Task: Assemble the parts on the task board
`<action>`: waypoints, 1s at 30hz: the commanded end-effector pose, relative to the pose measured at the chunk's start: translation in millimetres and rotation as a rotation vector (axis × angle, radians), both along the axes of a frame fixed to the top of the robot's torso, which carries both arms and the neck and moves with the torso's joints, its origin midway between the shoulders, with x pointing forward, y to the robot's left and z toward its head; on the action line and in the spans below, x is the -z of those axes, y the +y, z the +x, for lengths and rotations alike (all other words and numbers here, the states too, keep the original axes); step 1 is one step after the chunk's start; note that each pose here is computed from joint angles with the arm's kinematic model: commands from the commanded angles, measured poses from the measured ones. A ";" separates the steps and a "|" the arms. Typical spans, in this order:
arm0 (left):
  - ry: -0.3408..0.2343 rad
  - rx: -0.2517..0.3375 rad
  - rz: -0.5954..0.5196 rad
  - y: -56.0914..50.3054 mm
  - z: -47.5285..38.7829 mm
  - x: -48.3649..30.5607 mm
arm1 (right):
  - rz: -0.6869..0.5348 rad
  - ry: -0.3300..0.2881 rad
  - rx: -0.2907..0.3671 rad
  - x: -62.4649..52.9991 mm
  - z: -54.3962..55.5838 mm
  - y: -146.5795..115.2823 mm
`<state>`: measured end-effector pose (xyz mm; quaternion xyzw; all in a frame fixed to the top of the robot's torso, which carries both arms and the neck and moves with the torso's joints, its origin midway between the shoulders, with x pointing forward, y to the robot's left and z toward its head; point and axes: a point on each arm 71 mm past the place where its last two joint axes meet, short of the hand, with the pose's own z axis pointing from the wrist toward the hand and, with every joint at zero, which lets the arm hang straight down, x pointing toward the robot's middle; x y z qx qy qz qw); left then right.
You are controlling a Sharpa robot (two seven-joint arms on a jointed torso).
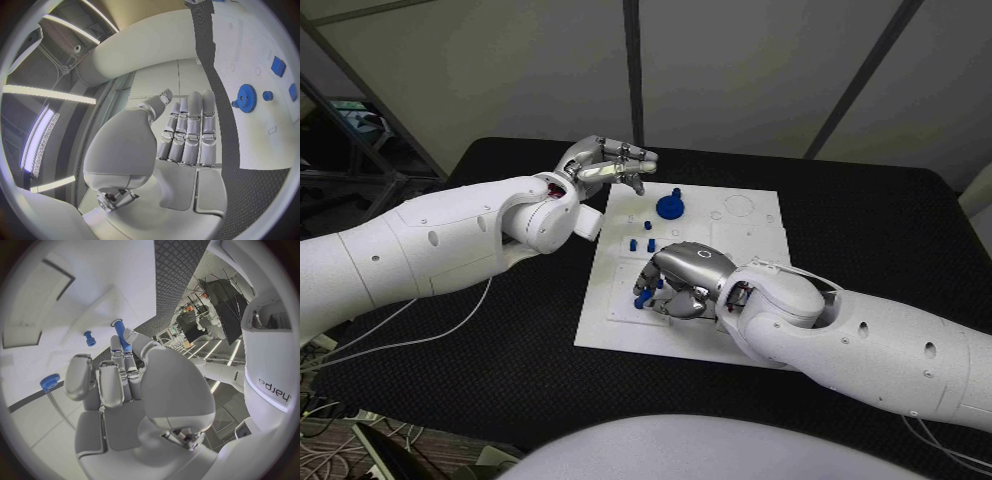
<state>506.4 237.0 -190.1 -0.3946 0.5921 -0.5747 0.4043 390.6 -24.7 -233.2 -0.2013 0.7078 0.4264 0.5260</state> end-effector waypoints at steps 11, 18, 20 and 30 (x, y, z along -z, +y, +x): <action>-0.006 0.013 -0.009 -1.5 0.2 -1.6 | -0.052 -0.003 -0.005 3.8 0.6 0.9; -0.006 0.013 -0.009 -1.4 0.1 -1.5 | -0.078 -0.016 0.017 5.3 2.8 0.3; -0.005 0.013 -0.009 -1.4 0.1 -1.5 | -0.082 -0.018 0.018 5.5 2.8 1.0; -0.004 0.014 -0.008 -1.0 0.0 -1.5 | -0.086 -0.033 0.013 4.8 2.0 5.1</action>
